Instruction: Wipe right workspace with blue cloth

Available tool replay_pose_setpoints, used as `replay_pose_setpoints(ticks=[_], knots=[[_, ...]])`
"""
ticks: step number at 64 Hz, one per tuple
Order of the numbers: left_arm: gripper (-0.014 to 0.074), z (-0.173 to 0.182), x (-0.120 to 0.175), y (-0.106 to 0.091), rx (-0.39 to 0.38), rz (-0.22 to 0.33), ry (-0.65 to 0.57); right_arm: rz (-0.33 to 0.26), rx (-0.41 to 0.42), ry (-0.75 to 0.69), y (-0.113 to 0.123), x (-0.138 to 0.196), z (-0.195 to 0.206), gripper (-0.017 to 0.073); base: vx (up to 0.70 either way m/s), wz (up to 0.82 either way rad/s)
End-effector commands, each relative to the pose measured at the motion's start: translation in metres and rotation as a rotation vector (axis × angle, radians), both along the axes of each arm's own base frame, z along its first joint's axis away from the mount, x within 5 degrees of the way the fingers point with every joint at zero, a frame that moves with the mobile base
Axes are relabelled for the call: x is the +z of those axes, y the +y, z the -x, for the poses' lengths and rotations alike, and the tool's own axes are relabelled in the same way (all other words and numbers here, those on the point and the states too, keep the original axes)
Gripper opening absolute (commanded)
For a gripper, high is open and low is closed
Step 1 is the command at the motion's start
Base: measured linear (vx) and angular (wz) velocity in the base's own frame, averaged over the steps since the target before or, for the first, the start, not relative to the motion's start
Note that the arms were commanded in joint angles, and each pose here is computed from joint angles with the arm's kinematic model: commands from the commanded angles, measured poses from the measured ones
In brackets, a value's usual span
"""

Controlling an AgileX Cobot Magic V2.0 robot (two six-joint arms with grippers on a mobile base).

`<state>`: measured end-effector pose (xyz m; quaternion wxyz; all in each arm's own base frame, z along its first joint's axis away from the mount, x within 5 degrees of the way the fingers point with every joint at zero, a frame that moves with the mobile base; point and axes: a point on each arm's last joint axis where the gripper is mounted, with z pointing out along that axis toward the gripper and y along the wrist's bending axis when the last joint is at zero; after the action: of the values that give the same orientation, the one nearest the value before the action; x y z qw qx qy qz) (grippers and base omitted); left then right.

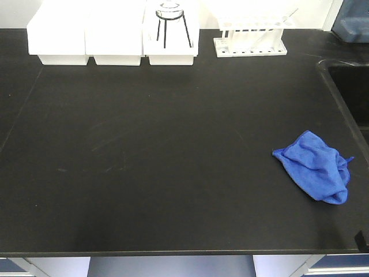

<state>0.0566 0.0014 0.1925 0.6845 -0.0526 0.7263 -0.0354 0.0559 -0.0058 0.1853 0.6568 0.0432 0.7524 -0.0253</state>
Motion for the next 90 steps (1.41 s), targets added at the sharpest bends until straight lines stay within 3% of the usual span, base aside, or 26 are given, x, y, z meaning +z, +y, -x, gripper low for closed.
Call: replay_pose_setpoints(ticks=[1, 55, 73, 80, 90], knots=[[-0.0006, 0.0, -0.002, -0.001, -0.006, 0.014, -0.065, 0.015, 0.0, -0.07, 0.0, 0.001, -0.001, -0.0008, 0.0, 0.0], [-0.0006, 0.0, -0.002, -0.001, -0.006, 0.014, -0.065, 0.015, 0.001, -0.081, 0.0, 0.002, -0.001, -0.0008, 0.0, 0.0], [-0.0006, 0.0, -0.002, -0.001, -0.006, 0.014, -0.065, 0.027, 0.011, -0.23, 0.001, 0.016, 0.0, -0.0008, 0.0, 0.0], [-0.0006, 0.0, -0.002, -0.001, -0.006, 0.014, -0.065, -0.049, 0.014, -0.321, 0.001, 0.03, 0.002, -0.0008, 0.0, 0.0], [-0.0006, 0.0, -0.002, -0.001, -0.006, 0.014, -0.065, -0.036, -0.007, -0.127, 0.0, 0.057, 0.004, -0.0003, 0.0, 0.0]])
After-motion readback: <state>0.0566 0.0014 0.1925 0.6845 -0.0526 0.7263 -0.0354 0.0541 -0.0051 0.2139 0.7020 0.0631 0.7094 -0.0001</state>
